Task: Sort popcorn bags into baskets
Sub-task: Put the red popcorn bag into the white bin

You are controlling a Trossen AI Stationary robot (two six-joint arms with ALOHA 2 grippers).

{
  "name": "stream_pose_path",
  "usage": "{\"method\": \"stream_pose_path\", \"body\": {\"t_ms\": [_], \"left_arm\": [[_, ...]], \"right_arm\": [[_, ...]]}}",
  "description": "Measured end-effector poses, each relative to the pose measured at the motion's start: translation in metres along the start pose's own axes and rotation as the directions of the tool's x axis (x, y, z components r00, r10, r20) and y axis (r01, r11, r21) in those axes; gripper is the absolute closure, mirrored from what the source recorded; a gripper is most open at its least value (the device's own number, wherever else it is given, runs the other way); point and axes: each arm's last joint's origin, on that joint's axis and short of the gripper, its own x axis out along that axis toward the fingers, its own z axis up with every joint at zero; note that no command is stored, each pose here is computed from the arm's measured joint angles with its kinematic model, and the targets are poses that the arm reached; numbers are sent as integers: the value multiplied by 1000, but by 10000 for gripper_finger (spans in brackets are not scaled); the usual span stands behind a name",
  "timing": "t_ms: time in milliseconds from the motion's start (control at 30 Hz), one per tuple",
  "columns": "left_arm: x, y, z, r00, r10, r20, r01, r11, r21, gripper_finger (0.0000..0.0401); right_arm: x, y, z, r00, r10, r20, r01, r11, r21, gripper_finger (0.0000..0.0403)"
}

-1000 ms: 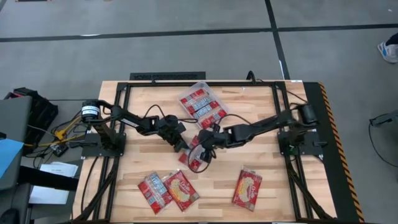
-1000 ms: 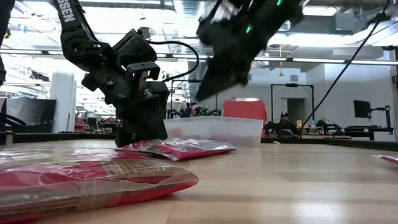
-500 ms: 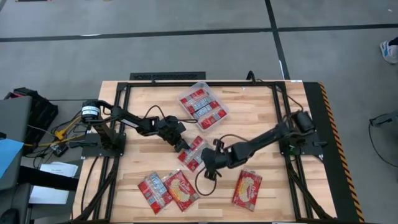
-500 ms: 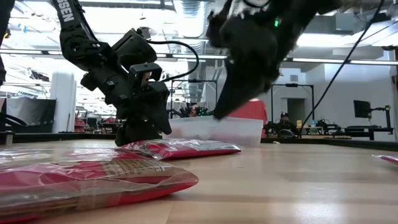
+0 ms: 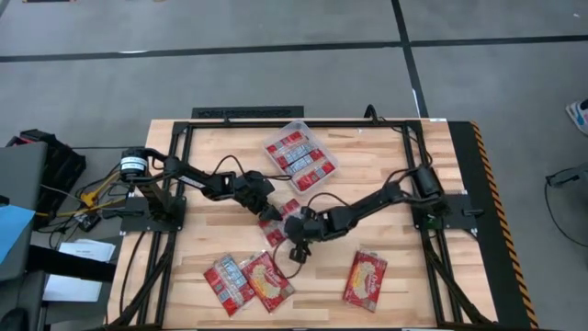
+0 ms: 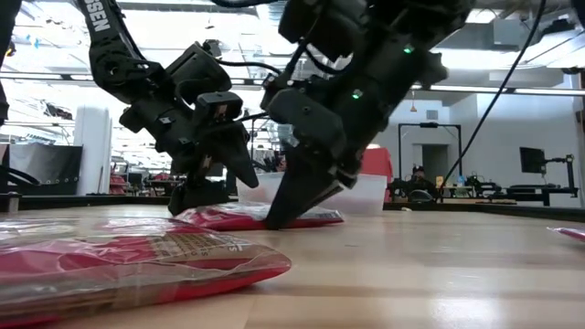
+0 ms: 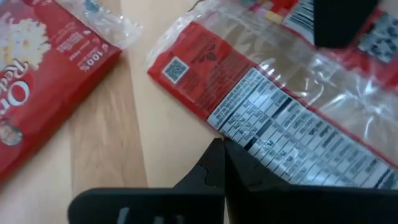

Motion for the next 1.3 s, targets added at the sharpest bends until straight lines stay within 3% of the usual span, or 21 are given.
{"method": "stream_pose_path", "body": {"t_ms": [133,267,600,767,933,1000,1133,1300], "left_arm": [[0,0,1,1000,6,5,-6,1000,-9,148],[0,0,0,1000,4,-3,-4,1000,-1,195],[0,1,-1,1000,14,-11,-13,1000,24,385],[-4,-4,1,1000,-18,-17,18,1000,0,392],[-24,-21,1,991,-123,-56,117,987,-107,398],[-36,-32,8,987,-158,1,158,982,-109,399],[-63,-56,18,975,-205,91,211,976,-59,399],[-96,-79,49,967,-145,212,135,989,64,400]], "right_arm": [[3,-11,9,1000,20,-1,-20,1000,3,391],[-2,-14,12,1000,2,1,-2,998,-63,393],[-10,-11,10,999,-3,-36,0,997,-71,388],[-48,2,13,997,-14,-77,9,998,-68,392],[-115,19,8,992,-33,-125,21,995,-97,385],[-144,24,5,992,-61,-110,51,994,-94,382],[-187,27,-5,985,-167,-42,163,984,-72,386],[-210,24,-14,966,-259,14,259,966,8,392]]}}
